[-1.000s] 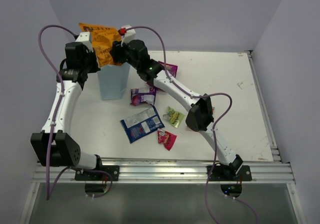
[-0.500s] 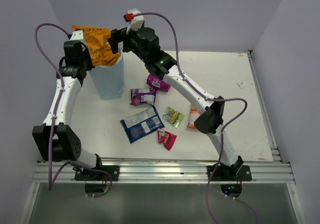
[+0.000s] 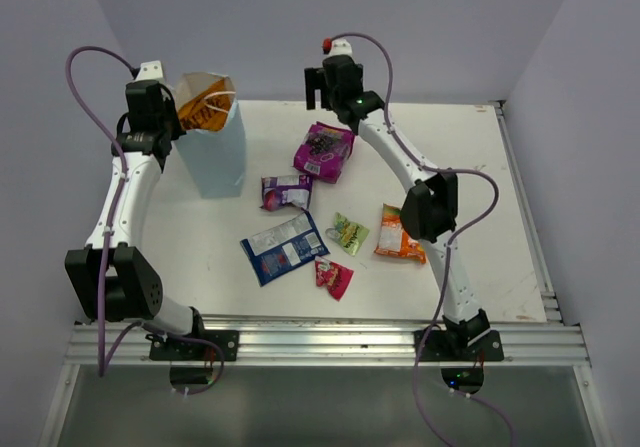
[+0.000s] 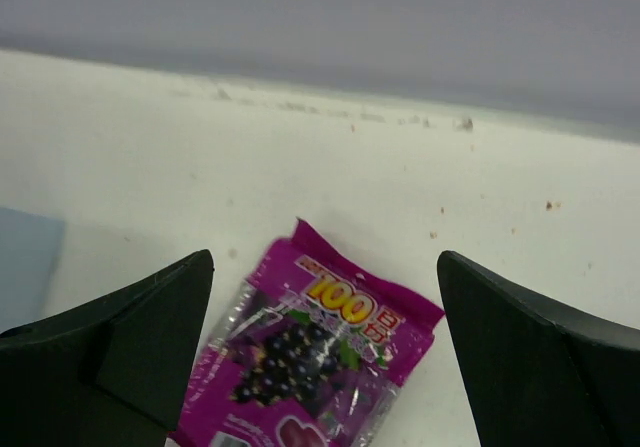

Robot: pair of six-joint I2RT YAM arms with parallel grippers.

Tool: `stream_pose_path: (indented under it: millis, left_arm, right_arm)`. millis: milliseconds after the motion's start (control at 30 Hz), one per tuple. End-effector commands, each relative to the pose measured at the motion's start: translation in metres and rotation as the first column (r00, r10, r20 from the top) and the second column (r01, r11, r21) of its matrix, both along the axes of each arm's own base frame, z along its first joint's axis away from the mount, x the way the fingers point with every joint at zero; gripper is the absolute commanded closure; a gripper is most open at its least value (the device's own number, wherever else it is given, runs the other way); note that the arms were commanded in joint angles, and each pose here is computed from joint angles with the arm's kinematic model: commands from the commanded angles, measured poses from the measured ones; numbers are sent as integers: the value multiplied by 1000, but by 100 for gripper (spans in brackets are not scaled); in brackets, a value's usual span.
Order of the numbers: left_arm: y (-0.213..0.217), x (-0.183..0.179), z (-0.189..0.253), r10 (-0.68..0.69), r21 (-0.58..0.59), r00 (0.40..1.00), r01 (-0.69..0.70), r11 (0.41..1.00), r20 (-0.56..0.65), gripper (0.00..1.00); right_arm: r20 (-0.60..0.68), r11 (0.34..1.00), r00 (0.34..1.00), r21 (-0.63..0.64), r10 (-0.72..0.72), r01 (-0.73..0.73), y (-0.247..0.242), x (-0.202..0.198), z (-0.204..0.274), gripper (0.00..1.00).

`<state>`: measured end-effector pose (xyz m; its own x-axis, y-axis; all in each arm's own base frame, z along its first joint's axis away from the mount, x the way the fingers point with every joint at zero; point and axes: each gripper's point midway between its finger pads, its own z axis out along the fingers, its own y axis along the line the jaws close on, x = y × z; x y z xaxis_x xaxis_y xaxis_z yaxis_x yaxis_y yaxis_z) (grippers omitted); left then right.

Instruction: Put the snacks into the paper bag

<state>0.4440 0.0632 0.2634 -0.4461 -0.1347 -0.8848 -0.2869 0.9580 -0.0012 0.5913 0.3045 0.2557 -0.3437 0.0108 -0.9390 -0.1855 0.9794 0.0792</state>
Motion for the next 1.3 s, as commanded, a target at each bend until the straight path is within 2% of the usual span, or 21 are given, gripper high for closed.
stream_pose_path:
  millis: [0,167,333,433,567,667,700,767,800,833,867,933,967,1067,1167,1267]
  left_arm:
    - [6,1,13,21,8,999,-21,1000,40,100]
    - [8,-2,17,28,19,999,-29,999,44,100]
    - [8,-2,15,23,25,999,-24,999,36,100]
    - [7,-2,13,20,21,999,-20,1000,32,100]
    - [7,-1,12,13,17,1000,-14,1000,28,100]
    - [6,-1,13,10,19,1000,-11,1000,28,100]
    - [6,-1,14,10,21,999,-10,1000,31,100]
    - [7,-1,14,8,23,1000,-9,1000,30,100]
    - [7,-1,14,10,24,1000,-10,1000,29,100]
    - [6,-1,14,8,24,1000,-9,1000,30,100]
    - [6,-1,15,9,22,999,-10,1000,34,100]
    - [6,-2,15,8,20,999,-9,1000,34,100]
    - [6,-1,15,6,17,999,-7,1000,35,100]
    - [4,-1,16,-1,13,999,1,1000,40,100]
    - [2,-1,15,-10,7,999,10,1000,41,100]
    - [1,-1,16,-15,4,999,15,1000,42,100]
  right_arm:
    - [-188,989,980,-145,-69,42,-10,-18,-83,1]
    - [-271,958,944,-261,-190,118,-48,-22,-131,2]
    - [-279,904,898,-359,-340,231,-94,-26,-143,5]
    - [-282,889,885,-384,-370,250,-106,-33,-143,5]
    - [-367,906,865,-374,-341,199,-102,-46,-169,6]
    - [-463,927,835,-349,-298,137,-96,-55,-199,20]
    - [-501,946,826,-302,-258,113,-87,-57,-203,31]
    - [-565,955,788,-282,-244,93,-89,-64,-222,41]
    - [-605,968,770,-243,-205,67,-83,-69,-229,52]
    - [-627,971,753,-229,-202,70,-84,-72,-233,56]
    - [-651,971,731,-227,-206,71,-90,-76,-242,66]
    - [-682,978,708,-200,-184,61,-89,-83,-248,74]
    - [-698,978,692,-201,-186,59,-92,-88,-253,83]
    - [-723,982,670,-184,-167,46,-94,-97,-258,99]
    - [-727,987,673,-162,-133,20,-90,-100,-256,100]
    - [-685,990,720,-144,-108,12,-86,-90,-231,100]
